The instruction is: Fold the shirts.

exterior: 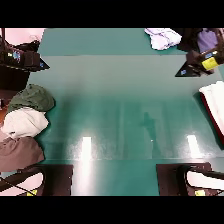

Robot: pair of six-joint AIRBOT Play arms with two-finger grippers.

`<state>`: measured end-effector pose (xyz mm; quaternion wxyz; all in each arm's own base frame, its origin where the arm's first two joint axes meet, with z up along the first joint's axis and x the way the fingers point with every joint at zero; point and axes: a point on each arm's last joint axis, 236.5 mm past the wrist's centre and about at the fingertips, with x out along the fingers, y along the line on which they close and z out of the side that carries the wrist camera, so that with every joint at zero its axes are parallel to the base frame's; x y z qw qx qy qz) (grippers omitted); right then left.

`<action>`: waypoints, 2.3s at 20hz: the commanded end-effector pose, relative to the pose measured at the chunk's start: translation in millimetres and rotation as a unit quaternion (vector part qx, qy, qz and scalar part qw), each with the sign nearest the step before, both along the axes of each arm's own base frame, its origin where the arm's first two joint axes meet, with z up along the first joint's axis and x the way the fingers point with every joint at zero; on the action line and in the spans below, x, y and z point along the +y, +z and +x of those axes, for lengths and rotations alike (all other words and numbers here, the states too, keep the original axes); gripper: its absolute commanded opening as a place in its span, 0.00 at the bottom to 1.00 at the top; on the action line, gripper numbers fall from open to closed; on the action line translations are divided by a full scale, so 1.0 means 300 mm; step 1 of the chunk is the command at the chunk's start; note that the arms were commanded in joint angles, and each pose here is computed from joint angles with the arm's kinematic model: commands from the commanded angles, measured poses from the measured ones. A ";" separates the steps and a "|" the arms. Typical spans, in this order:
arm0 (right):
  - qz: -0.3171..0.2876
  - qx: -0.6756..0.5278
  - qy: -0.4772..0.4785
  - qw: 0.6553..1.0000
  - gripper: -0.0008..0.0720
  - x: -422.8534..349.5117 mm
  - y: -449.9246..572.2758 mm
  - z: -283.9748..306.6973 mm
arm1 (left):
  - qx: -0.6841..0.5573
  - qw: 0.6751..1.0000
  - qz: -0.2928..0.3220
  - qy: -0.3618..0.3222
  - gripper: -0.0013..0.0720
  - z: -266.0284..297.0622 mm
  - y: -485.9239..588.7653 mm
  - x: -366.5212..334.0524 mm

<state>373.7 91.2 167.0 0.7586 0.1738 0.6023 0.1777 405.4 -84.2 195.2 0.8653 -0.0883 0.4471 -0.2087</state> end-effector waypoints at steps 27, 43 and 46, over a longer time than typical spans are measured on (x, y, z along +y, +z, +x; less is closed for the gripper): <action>0.006 -0.026 0.015 1.000 0.04 0.073 0.015 0.024 | 0.133 0.944 0.221 0.204 0.81 -0.075 -0.537 0.567; 0.006 -0.041 0.010 0.999 0.04 0.064 0.047 0.018 | 0.070 0.980 0.116 0.143 0.06 0.066 -0.414 0.427; 0.007 -0.096 -0.020 0.995 0.04 0.016 0.146 0.023 | -0.064 0.995 0.021 0.077 0.06 0.073 0.006 0.228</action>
